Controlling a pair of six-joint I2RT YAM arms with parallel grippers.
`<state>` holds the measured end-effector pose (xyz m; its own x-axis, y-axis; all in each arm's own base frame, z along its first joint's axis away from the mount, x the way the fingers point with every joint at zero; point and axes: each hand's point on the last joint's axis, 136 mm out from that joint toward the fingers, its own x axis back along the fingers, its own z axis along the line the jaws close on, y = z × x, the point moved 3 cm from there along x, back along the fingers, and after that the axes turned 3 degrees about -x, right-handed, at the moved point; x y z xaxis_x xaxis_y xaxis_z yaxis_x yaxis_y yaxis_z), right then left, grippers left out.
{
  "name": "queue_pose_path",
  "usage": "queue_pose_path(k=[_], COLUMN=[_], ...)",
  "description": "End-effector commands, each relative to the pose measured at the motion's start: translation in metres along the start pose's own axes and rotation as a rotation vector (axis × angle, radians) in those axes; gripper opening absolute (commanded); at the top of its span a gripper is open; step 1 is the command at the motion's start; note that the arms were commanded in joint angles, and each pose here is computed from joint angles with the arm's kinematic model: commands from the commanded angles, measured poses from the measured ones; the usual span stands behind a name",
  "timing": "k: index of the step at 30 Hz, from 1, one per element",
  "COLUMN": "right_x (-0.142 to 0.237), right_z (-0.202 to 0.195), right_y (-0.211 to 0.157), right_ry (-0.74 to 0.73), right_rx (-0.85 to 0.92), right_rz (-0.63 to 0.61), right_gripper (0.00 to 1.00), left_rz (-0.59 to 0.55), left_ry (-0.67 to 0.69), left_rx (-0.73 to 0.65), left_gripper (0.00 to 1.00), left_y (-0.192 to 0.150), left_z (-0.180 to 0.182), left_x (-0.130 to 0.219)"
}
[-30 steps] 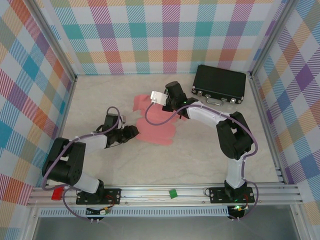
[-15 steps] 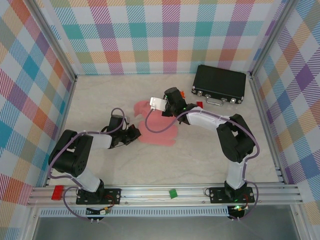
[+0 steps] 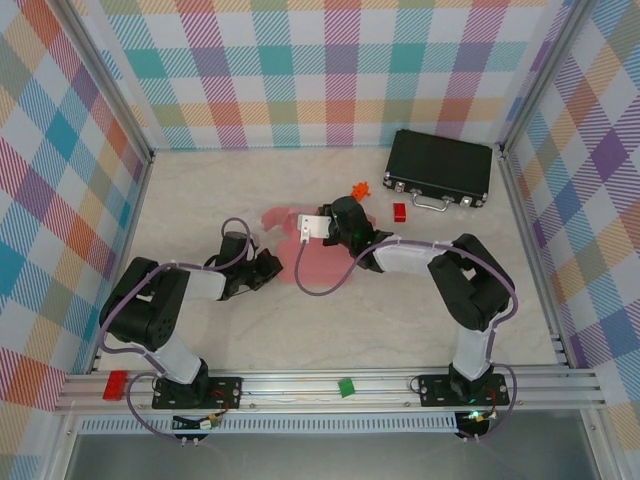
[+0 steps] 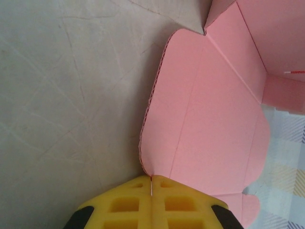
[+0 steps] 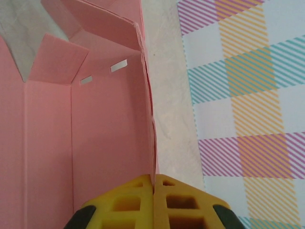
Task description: Fold the paper box
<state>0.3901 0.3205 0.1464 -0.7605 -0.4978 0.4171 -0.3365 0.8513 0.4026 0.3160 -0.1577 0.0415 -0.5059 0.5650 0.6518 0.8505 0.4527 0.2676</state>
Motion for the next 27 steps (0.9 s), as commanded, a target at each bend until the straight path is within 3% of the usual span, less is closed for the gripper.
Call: queue_pose_path(k=[1, 27], right_x=[0.0, -0.019], right_z=[0.002, 0.001], right_y=[0.01, 0.001], right_ry=[-0.053, -0.289], right_rx=[0.064, 0.224], right_rz=[-0.048, -0.012], right_gripper=[0.02, 0.06], left_rz=[0.004, 0.002], left_ry=[0.001, -0.024], left_rx=[0.002, -0.04], left_gripper=[0.0, 0.05], left_y=[-0.005, -0.001], left_z=[0.002, -0.01], left_x=[-0.006, -0.002])
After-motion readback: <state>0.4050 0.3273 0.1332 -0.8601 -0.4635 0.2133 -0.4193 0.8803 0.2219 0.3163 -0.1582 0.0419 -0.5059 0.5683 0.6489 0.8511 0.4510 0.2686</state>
